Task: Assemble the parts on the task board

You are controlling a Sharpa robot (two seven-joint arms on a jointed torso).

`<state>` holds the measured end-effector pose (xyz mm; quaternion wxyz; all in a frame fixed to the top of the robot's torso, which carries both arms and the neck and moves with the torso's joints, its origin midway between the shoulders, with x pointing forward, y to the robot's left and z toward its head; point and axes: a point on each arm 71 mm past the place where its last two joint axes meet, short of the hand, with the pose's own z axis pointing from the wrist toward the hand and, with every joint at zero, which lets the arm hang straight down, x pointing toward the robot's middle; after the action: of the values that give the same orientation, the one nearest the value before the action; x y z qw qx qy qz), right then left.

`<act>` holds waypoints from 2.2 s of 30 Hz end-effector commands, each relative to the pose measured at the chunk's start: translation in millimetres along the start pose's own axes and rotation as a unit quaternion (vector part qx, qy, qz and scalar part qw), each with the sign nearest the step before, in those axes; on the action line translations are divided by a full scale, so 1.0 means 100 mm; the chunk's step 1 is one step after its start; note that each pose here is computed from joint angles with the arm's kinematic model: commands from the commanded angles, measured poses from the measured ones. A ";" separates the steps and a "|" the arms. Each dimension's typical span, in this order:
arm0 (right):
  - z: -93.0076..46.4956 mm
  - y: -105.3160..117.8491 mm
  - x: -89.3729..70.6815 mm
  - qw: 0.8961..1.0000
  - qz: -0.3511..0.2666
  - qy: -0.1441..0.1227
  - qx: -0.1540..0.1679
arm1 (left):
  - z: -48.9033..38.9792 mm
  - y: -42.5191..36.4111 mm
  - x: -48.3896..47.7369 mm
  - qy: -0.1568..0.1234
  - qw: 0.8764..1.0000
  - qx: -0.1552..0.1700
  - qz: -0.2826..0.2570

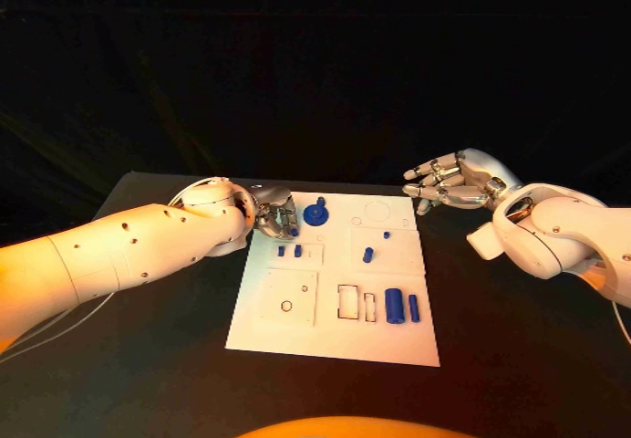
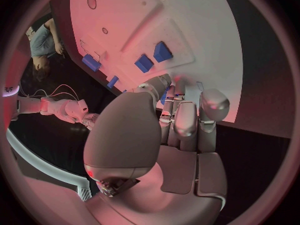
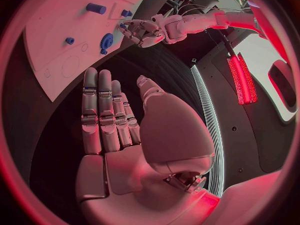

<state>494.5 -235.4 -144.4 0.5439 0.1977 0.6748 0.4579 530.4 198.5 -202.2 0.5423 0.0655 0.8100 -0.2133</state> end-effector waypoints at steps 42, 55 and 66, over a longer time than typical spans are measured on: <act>0.17 0.00 0.44 0.886 -0.457 0.081 0.000 | -0.652 0.491 -0.415 -0.183 0.922 0.012 -0.340; 0.25 -0.09 0.79 0.863 -0.496 0.094 -0.010 | -0.856 0.352 -0.408 -0.174 0.751 0.108 -0.628; 0.28 -0.15 0.96 0.865 -0.490 0.107 -0.009 | -0.908 0.322 -0.411 -0.172 0.736 0.120 -0.644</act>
<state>491.4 -158.1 -208.2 0.6233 -0.2067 0.7346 0.1705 481.8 272.4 -147.7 0.4086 -0.4403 0.5396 -0.5899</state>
